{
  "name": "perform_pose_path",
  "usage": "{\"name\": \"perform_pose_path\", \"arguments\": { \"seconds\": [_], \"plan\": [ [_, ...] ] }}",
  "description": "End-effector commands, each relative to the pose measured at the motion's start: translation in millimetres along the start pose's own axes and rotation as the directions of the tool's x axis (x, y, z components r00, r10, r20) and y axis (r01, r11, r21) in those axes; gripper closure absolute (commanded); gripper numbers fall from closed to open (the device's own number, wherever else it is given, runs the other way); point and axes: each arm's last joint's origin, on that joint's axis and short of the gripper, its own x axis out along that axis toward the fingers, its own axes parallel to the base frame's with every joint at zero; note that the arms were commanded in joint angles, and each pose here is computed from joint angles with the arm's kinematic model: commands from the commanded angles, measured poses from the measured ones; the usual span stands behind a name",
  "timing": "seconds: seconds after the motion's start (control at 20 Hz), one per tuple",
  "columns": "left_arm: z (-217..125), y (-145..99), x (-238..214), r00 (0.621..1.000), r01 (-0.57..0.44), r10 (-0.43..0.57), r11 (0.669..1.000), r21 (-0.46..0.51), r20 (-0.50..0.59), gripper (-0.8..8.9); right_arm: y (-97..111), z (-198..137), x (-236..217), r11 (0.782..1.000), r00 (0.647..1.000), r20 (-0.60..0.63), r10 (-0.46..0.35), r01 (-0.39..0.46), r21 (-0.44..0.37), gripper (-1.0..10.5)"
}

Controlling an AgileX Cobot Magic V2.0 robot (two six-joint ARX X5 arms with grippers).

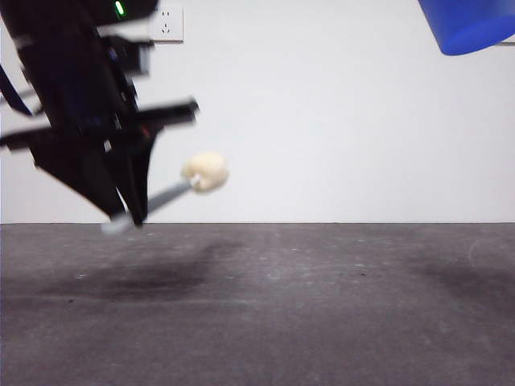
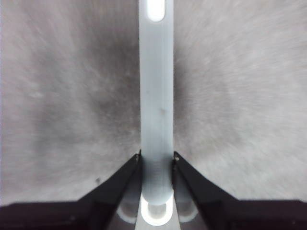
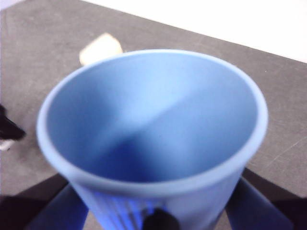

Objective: Pick up the cup brush,pick up the cup,insert the brush into the cup,clean the cup,put the cup brush back,put the cup back to the fixed position on the table

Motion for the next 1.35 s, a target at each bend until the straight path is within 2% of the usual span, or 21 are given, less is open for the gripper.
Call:
{"name": "perform_pose_path", "arguments": {
  "seconds": [0.05, 0.5, 0.75, 0.85, 1.0, 1.05, 1.35],
  "plan": [
    [-2, -3, 21, 0.999, 0.003, -0.004, 1.0, -0.023, -0.04, 8.22, -1, 1, -4, 1.0, 1.0, 0.019, 0.003, -0.004, 0.029, 9.6],
    [-7, -9, 69, 0.995, -0.001, -0.006, 0.998, -0.069, -0.104, 8.22, 0, -2, -4, 0.999, 1.0, -0.009, 0.028, -0.028, 0.041, 9.6],
    [-10, -9, 77, 0.992, -0.017, 0.002, 0.993, -0.114, -0.129, 8.21, 0, -2, -4, 0.999, 1.0, -0.01, 0.028, -0.027, 0.046, 9.6],
    [-10, -10, 77, 0.991, 0.008, -0.023, 0.993, -0.117, -0.132, 7.99, 0, -2, -4, 0.999, 1.0, -0.01, 0.028, -0.027, 0.046, 9.6],
    [-10, -10, 77, 0.988, 0.031, -0.049, 0.992, -0.12, -0.148, 5.22, 0, -2, -4, 0.998, 1.0, -0.01, 0.028, -0.028, 0.053, 9.6],
    [-11, -10, 77, 0.986, 0.037, -0.056, 0.992, -0.121, -0.156, 4.92, 0, -2, -3, 0.998, 1.0, -0.012, 0.029, -0.028, 0.059, 9.6],
    [-10, -9, 65, 0.985, 0.056, -0.07, 0.995, -0.088, -0.159, 4.95, 1, -2, 1, 0.998, 0.999, -0.022, 0.029, -0.027, 0.062, 9.6]
  ]
}}
